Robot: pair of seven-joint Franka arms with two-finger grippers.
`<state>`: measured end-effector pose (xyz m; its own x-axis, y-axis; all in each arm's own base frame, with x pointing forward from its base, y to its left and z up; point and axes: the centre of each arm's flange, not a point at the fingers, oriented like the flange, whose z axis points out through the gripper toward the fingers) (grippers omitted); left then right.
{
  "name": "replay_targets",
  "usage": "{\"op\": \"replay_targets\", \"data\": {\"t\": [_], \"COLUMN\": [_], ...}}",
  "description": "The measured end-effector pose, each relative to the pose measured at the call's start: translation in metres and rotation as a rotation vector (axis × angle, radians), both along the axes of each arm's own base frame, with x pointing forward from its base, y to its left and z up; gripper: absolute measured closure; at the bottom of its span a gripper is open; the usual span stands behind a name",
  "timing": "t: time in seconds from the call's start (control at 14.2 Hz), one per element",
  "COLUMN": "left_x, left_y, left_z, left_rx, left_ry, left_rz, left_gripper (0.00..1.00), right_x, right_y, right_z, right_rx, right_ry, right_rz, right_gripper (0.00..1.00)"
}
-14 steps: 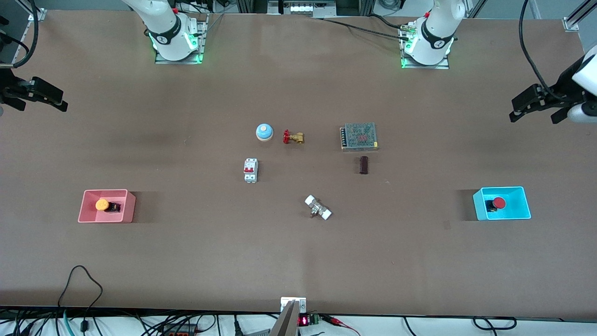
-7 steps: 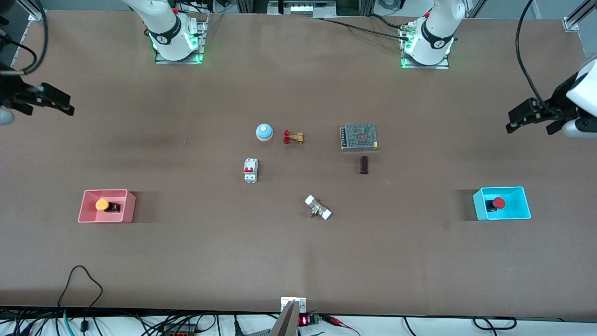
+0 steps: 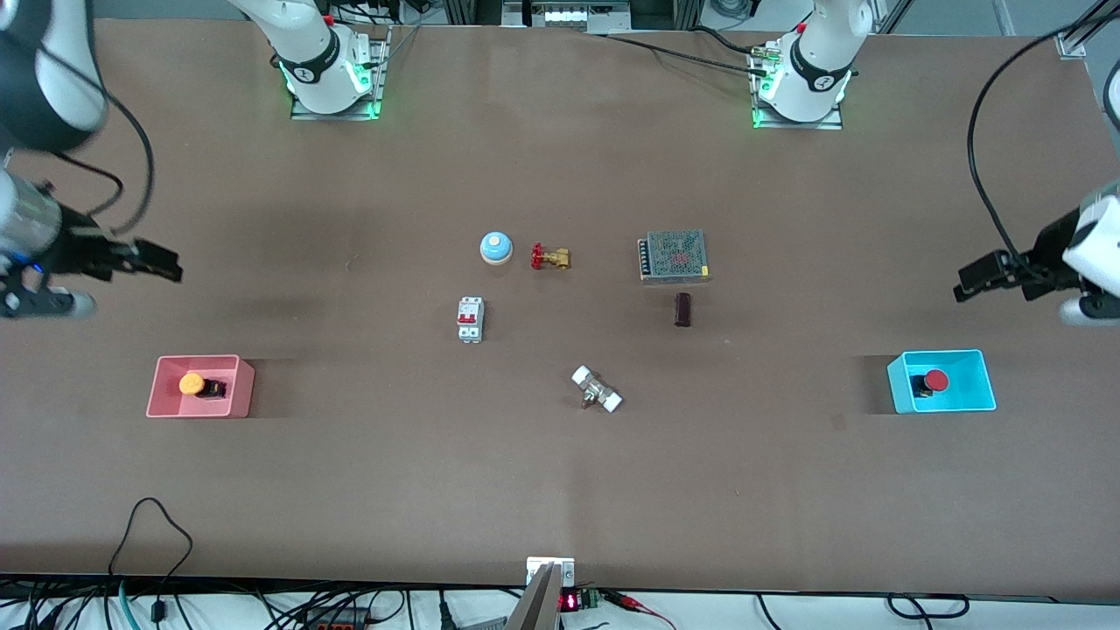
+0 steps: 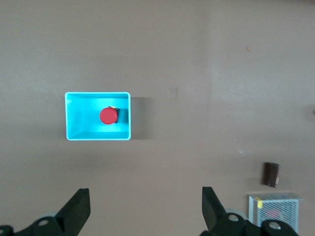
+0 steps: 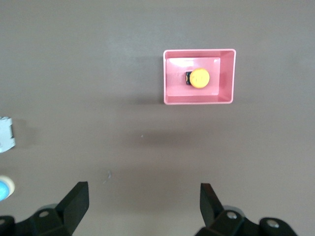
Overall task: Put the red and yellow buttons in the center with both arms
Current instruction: 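Reach the right gripper to the yellow button while the left gripper reaches the red button, then lower both grippers into the bins and close on the buttons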
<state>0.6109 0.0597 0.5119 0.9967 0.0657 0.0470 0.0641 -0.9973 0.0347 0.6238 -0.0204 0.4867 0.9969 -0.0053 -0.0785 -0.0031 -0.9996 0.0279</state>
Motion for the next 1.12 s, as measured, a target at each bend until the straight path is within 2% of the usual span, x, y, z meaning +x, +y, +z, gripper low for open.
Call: {"op": "replay_targets", "data": {"t": [0.21, 0.49, 0.7, 0.91, 1.12], "left_x": [0.016, 0.034, 0.040, 0.047, 0.051], "left_y": [0.013, 0.041, 0.064, 0.071, 0.073], "left_z": [-0.032, -0.076, -0.107, -0.142, -0.185], "left_rx": [0.011, 0.007, 0.004, -0.003, 0.017], "left_ry": [-0.011, -0.029, -0.030, -0.025, 0.015], "left_rz": [0.010, 0.017, 0.016, 0.023, -0.001], "left_gripper": [0.00, 0.00, 0.00, 0.00, 0.00], "right_x": [0.032, 0.055, 0.065, 0.071, 0.073], "right_y": [-0.017, -0.036, -0.042, -0.058, -0.067], "right_z": [-0.072, -0.167, -0.189, -0.204, -0.222], "right_rx": [-0.021, -0.047, -0.054, -0.057, -0.062], "right_ry": [-0.024, 0.006, 0.019, -0.002, -0.013], "right_rz": [-0.024, -0.043, -0.031, 0.019, 0.058], "right_gripper": [0.00, 0.00, 0.00, 0.00, 0.00]}}
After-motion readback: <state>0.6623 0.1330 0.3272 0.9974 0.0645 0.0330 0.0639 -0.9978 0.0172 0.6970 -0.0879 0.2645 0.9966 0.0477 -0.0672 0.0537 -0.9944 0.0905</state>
